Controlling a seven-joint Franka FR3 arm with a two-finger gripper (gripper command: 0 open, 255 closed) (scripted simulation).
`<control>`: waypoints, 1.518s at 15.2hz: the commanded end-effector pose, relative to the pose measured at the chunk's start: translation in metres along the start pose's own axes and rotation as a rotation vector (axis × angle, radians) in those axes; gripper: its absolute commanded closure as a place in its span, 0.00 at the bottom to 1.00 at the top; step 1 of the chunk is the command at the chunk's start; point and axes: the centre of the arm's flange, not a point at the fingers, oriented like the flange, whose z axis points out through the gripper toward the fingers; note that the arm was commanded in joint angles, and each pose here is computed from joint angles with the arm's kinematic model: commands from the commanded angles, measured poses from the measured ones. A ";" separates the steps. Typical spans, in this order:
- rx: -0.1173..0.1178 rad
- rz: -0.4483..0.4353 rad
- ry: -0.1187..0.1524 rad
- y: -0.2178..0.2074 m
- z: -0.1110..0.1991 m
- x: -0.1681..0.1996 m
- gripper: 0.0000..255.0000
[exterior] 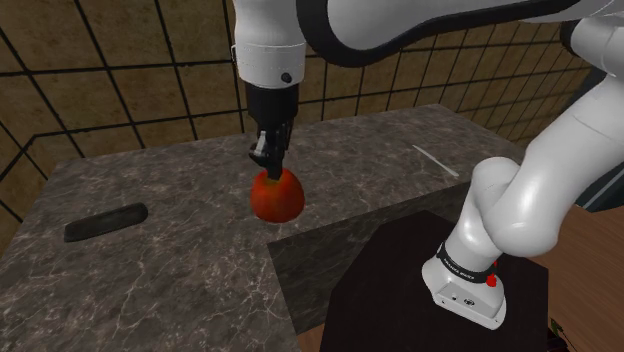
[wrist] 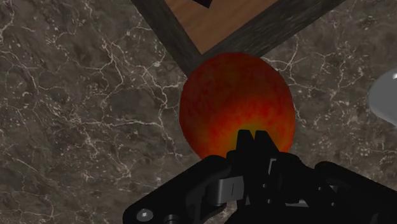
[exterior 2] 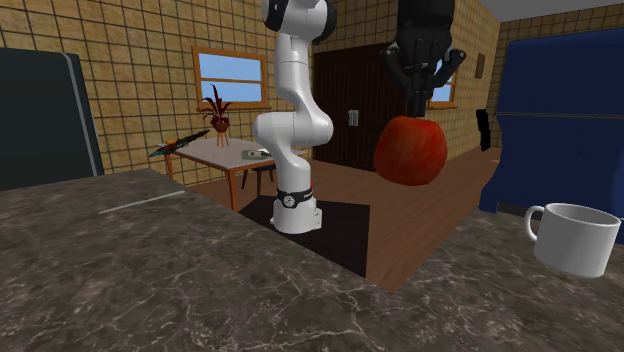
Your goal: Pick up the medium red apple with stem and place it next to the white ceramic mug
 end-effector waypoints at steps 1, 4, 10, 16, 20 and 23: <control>0.000 0.001 0.000 -0.025 0.000 -0.013 1.00; 0.000 0.001 0.000 -0.061 -0.001 -0.028 1.00; 0.000 0.001 0.000 -0.134 -0.003 -0.059 1.00; 0.000 0.001 0.000 -0.172 0.012 -0.076 1.00; 0.000 0.001 0.000 -0.172 0.033 -0.077 1.00; 0.000 0.001 0.000 -0.172 0.049 -0.077 1.00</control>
